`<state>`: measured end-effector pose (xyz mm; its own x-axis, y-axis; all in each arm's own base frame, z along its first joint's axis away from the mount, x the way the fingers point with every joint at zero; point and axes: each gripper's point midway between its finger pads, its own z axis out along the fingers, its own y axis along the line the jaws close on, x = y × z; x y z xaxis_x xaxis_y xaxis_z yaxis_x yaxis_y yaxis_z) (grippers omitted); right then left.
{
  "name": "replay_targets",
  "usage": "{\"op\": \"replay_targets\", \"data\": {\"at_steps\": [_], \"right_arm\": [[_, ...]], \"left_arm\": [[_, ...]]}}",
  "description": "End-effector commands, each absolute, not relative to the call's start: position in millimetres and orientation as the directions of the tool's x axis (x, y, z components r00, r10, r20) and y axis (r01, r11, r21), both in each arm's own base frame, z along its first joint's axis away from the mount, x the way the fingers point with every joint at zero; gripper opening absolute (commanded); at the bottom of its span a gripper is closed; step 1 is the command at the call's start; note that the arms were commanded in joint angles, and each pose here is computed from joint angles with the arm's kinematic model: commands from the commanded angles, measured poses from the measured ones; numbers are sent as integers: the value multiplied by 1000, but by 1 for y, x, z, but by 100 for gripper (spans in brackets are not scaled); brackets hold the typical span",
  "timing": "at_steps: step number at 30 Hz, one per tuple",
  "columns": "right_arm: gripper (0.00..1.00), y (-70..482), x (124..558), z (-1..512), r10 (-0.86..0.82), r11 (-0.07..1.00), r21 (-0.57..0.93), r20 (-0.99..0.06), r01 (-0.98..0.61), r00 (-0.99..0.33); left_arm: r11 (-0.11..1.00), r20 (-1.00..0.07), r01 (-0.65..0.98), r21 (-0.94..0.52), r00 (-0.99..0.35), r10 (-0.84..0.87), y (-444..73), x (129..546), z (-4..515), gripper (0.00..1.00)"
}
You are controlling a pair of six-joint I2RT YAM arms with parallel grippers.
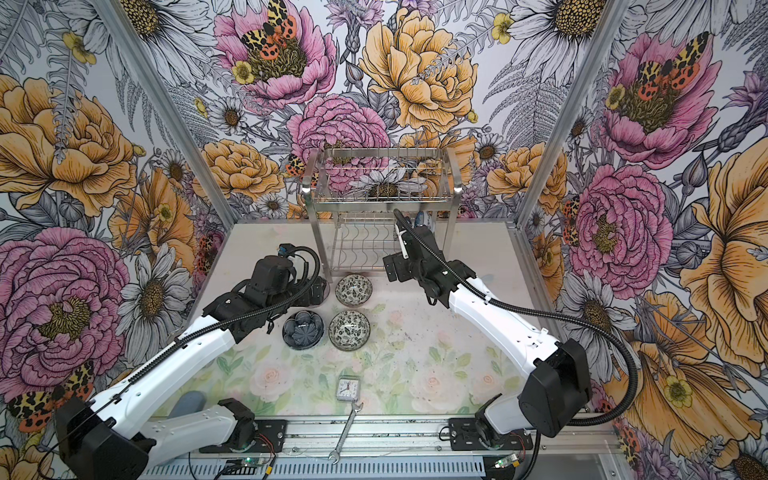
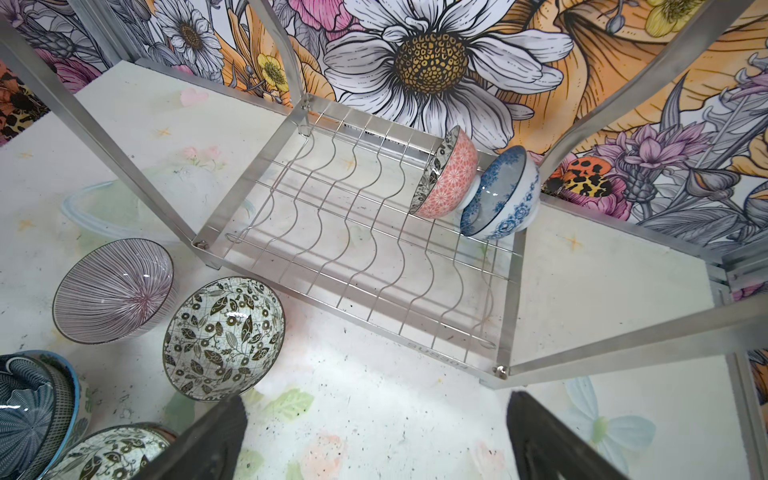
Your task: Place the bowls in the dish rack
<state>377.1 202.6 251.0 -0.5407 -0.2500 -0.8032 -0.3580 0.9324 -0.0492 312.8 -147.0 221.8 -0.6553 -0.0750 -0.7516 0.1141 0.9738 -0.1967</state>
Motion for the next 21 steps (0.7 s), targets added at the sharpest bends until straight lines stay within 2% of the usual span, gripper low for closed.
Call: {"op": "replay_targets", "data": {"at_steps": [1,12,15,21], "right_arm": [[100,201,372,261,-206,937,-10,-824,-350,-528],[100,193,376,255,-190,941,7,-815,-338,-548],[100,194,376,251,-192,941,10,-809,-339,-556],[100,193,371,241,-188,941,23,-796,-338,-576]], "left_arm": [[967,-767,119,-225,-633,-100,-149,318,225,99],[957,-720,145,-253,-688,-87,-173,341,202,99],[956,-698,136,-260,-711,-89,-174,335,193,99],[974,-654,20,-227,-744,-138,-140,302,176,98]]}}
